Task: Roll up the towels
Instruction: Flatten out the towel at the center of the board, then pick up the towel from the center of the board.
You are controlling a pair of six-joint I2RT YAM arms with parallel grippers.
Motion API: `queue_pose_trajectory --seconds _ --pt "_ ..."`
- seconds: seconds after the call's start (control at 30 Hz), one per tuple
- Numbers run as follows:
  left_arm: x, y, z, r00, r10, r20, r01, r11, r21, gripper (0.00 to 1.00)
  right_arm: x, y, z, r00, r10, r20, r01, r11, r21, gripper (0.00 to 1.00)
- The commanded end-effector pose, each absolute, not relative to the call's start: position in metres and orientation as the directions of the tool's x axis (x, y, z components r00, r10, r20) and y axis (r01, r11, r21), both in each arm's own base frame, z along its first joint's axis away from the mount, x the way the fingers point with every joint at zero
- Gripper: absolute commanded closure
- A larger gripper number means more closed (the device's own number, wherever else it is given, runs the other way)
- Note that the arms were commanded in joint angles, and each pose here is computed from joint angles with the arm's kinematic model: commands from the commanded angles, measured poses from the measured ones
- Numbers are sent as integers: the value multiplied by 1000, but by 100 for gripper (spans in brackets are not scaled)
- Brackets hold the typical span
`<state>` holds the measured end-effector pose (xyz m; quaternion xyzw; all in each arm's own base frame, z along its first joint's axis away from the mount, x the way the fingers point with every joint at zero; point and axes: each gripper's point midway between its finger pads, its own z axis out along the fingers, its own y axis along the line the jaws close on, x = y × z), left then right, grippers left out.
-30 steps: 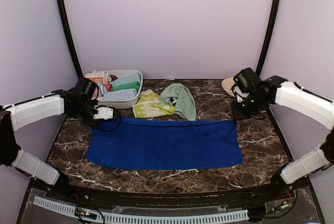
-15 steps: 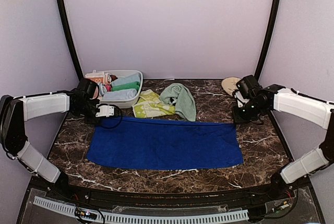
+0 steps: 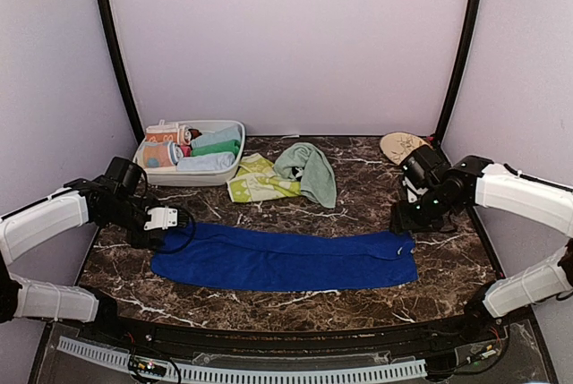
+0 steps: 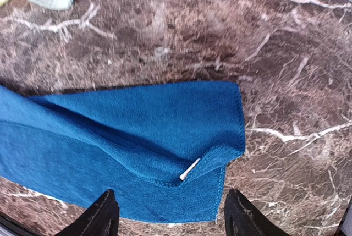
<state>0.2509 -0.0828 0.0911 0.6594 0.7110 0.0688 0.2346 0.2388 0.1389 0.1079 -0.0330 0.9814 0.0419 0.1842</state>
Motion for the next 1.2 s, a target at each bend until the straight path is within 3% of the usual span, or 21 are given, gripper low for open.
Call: queue_pose_trajectory --seconds 0.0,0.13,0.33,0.47,0.63,0.9,0.97,1.17 --pt "242 -100 98 -50 937 -347 938 164 307 38 258 132 139 -904 3 -428 -37 996 85 38" --pt "255 -110 83 -67 940 -335 948 164 272 47 267 128 131 -918 -35 -395 -57 997 43 46" --pt "292 -108 58 -132 952 -277 940 209 269 44 264 128 105 -945 -31 -327 -47 998 43 46" --pt "302 -114 64 -134 942 -307 936 222 273 41 254 127 88 -955 4 -298 -15 998 62 44" --pt "298 -115 75 -131 943 -306 940 216 263 41 242 118 59 -963 81 -256 70 996 51 53" --pt "290 -122 88 -129 926 -354 945 223 239 39 243 111 51 -940 188 -285 178 982 58 57" --pt "289 -125 83 -133 925 -355 948 223 226 37 244 112 49 -938 197 -284 187 980 63 60" --pt "292 -138 66 -113 935 -337 953 197 228 34 243 111 42 -940 203 -274 195 979 56 81"
